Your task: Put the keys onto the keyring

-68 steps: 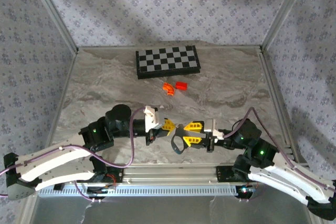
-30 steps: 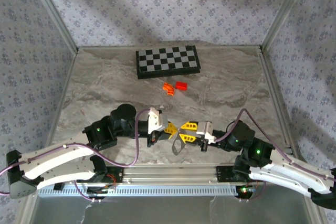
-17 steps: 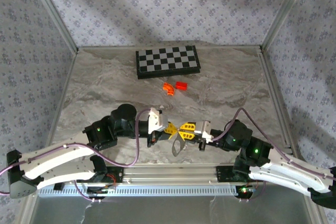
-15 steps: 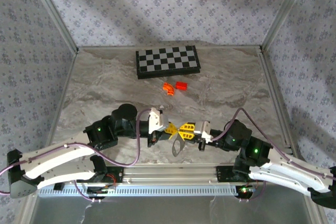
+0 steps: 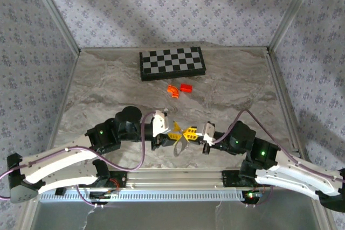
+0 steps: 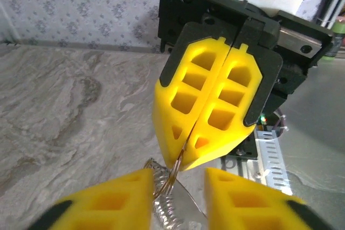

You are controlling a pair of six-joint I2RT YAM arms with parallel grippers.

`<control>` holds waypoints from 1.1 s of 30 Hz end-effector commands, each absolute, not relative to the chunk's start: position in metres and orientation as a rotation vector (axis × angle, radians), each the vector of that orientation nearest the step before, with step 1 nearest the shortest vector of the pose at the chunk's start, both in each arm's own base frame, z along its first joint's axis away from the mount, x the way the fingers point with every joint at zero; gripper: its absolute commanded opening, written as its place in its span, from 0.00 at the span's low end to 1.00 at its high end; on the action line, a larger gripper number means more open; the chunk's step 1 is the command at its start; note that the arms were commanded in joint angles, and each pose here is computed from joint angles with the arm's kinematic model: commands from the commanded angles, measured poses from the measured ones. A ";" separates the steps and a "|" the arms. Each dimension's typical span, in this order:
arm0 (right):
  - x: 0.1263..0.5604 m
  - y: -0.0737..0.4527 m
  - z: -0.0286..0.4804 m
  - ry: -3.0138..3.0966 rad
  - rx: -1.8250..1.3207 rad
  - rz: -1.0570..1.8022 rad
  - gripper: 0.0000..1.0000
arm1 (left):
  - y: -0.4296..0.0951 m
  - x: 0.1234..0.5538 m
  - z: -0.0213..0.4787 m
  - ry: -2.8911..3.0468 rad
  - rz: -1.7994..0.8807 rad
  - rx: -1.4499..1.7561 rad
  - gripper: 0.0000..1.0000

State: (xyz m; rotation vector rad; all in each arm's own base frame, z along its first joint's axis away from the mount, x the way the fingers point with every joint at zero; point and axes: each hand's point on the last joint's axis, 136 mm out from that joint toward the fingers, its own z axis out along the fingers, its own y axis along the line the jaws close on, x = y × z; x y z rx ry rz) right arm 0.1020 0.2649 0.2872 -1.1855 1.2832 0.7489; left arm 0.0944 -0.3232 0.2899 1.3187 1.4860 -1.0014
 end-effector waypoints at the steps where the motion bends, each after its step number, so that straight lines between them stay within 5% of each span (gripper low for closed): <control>1: 0.110 0.254 0.303 1.314 -1.173 0.665 0.00 | -0.314 0.102 0.299 1.504 -0.930 1.281 0.43; 5: 0.115 0.250 0.308 1.378 -1.172 0.631 0.00 | -0.302 0.108 0.295 1.539 -0.916 1.212 0.50; 8: 0.126 0.248 0.313 1.447 -1.121 0.602 0.00 | -0.301 0.110 0.291 1.548 -0.931 1.168 0.82; 11: 0.138 0.248 0.320 1.529 -1.041 0.587 0.00 | -0.307 0.116 0.281 1.553 -0.951 1.114 0.91; 15: 0.151 0.250 0.323 1.616 -0.985 0.553 0.00 | -0.314 0.127 0.275 1.544 -0.958 1.038 0.91; 24: 0.179 0.229 0.301 1.874 -0.906 0.339 0.00 | -0.304 0.137 0.270 1.552 -0.870 1.007 0.73; 33: 0.127 0.264 0.311 1.724 -1.193 0.654 0.00 | -0.312 0.109 0.291 1.443 -1.042 1.095 0.53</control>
